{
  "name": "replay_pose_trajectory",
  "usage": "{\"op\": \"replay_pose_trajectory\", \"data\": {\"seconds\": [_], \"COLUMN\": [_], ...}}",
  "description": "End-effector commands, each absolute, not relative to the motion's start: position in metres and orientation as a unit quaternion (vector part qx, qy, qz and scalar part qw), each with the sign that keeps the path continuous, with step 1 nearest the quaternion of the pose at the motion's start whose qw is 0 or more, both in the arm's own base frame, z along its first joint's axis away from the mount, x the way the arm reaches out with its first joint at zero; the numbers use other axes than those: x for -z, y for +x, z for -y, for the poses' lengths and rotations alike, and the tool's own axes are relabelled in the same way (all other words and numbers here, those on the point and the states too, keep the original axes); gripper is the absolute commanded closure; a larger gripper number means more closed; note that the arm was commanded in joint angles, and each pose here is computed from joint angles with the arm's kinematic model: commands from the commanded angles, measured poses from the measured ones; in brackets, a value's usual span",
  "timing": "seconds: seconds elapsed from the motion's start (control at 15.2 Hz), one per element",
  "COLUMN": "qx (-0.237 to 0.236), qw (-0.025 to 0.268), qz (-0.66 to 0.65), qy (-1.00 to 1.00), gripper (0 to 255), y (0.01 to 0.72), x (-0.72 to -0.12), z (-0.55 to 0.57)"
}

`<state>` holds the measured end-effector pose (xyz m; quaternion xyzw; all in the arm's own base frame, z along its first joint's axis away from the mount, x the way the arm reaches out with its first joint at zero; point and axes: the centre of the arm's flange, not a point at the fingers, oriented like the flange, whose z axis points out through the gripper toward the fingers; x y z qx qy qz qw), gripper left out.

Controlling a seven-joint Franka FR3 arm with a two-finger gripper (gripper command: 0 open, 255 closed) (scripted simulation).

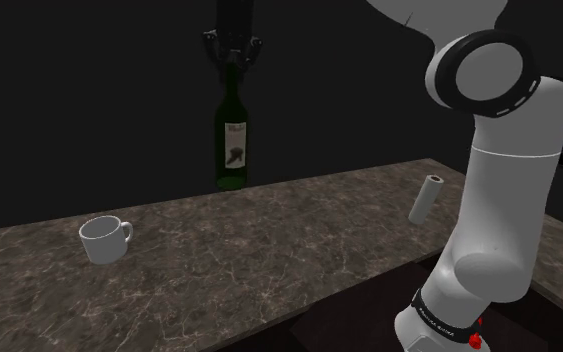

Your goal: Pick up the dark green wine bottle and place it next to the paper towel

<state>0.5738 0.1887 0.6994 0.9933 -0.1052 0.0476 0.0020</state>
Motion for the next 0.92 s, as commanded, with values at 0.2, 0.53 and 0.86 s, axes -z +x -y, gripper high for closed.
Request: {"op": "replay_pose_trajectory", "data": {"seconds": [0.2, 0.53, 0.86], "qx": [-0.048, -0.048, -0.048], "qw": [0.002, 0.002, 0.002], "qz": [0.105, 0.105, 0.105], "qy": [0.993, 0.993, 0.993], "gripper": [255, 255, 255], "y": [0.574, 0.56, 0.524], "x": [-0.726, -0.74, -0.74], "z": [-0.188, -0.166, -0.11]}}
